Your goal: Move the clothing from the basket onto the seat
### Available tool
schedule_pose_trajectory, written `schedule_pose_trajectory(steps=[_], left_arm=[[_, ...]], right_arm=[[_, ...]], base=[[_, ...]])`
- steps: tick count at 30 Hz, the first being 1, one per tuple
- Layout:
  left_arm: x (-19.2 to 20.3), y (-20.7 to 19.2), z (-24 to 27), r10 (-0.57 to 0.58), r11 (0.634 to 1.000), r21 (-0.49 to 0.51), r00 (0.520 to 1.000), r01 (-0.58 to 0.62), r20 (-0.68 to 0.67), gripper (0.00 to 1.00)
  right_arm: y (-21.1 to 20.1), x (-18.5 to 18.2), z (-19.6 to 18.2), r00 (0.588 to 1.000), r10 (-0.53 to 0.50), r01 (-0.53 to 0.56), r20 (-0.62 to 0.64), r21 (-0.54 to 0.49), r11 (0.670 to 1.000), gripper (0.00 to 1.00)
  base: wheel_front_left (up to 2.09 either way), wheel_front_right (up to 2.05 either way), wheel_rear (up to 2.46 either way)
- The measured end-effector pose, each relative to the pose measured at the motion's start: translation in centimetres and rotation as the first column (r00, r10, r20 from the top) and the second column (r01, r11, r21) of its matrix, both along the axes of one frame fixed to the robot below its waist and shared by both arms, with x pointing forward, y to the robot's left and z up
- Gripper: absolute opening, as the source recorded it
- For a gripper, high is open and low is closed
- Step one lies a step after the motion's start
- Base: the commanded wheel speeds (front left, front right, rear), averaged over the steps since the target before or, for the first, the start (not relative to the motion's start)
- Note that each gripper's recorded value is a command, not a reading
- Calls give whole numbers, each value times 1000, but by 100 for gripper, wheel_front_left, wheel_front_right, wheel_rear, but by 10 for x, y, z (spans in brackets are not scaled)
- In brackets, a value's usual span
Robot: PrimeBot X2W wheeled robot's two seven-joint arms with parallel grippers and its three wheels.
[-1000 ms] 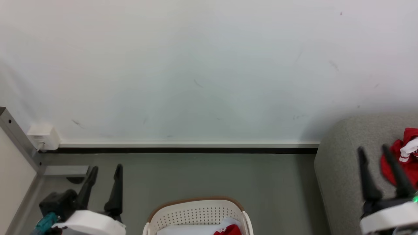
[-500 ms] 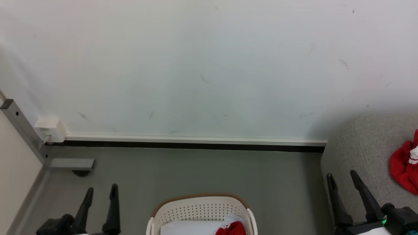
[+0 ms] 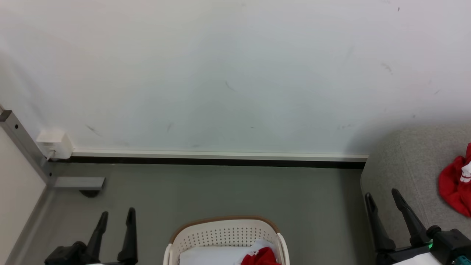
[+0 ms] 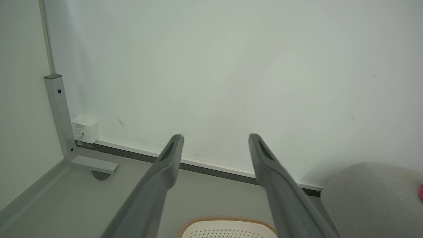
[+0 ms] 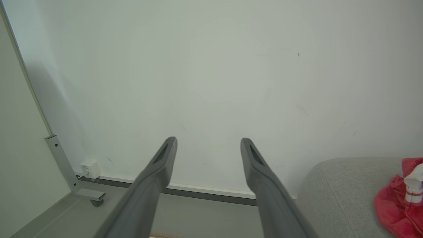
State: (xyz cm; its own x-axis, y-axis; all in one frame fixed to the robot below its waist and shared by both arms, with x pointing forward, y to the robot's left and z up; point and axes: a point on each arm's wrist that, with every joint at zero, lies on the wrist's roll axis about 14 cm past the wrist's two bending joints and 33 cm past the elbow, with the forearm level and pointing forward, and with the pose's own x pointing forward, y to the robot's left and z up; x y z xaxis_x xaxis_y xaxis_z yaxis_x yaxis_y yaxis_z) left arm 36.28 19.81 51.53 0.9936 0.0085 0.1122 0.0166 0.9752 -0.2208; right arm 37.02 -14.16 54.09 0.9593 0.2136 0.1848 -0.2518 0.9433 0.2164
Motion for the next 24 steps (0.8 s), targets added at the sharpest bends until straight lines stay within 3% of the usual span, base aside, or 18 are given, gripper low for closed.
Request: schedule_pose_trajectory(steps=[11,24], left_arm=[[18,-31,-10,-95,995,7,995,96,-30,100],[80,-93,-50,-292,955,14,948,296,-128,100]], right_arm=[[-17,10,3,999,-31,31,9,-29,999,100],[-47,58,-3,994,-111,111,3,-54,992,100]], base=[[0,0,0],[0,0,0]])
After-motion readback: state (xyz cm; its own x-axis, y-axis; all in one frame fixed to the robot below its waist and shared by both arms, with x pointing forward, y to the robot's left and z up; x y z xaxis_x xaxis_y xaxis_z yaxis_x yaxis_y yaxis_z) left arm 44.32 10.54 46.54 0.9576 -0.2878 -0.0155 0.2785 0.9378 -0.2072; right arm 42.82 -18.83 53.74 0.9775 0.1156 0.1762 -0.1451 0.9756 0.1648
